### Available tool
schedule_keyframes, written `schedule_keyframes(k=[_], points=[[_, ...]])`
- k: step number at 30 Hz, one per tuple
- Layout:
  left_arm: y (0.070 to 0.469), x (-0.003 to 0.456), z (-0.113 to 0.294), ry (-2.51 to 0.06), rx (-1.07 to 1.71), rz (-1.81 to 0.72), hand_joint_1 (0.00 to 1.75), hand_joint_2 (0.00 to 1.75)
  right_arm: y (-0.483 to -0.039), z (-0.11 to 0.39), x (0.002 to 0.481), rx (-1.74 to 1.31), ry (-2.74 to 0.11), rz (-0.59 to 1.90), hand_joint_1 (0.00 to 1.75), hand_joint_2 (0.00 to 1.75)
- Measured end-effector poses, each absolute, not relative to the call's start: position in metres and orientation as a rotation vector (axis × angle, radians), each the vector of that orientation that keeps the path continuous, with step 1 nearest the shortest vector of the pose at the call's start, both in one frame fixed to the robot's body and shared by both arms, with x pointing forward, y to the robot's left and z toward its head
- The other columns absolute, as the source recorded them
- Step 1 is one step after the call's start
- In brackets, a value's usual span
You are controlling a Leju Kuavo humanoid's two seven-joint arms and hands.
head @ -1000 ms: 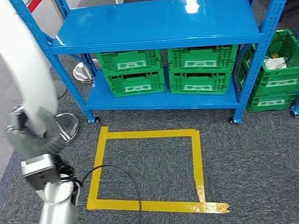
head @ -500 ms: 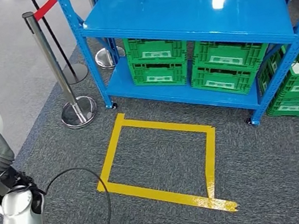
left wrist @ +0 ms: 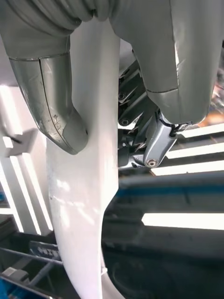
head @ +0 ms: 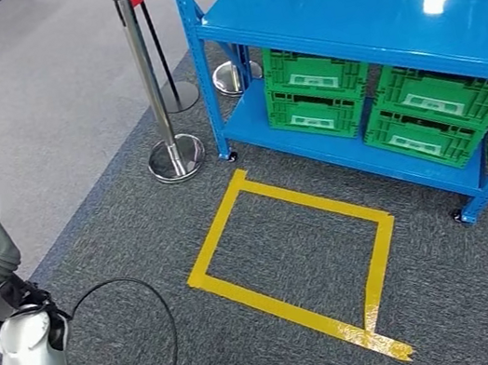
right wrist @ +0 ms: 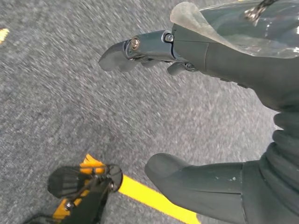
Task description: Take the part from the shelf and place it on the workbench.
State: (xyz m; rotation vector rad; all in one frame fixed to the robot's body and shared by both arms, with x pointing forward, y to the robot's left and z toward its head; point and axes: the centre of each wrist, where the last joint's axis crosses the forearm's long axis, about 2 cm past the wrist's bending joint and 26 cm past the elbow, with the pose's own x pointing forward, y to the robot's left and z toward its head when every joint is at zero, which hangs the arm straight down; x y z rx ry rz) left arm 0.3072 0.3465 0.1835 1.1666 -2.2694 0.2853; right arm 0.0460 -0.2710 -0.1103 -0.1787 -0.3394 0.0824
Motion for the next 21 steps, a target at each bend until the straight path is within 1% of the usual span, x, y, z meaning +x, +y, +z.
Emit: schedule_keyframes(k=[9,16,21], points=[[0.375,0.294,0.174,-2.198,1.258,0.279,1.75,1.75,-0.272,-0.111,0.043,-0.171,-0.327,0.070,0.00,1.75],[0.384,0.289,0.172,-2.179,1.293,0.267,1.75,1.75,-0.271,-0.110,0.048,-0.167,-0.339,0.070,0.00,1.75],[0.382,0.288,0.169,-2.168,1.303,0.246,1.75,1.75,-0.271,-0.111,0.044,-0.163,-0.334,0.077,0.00,1.75]])
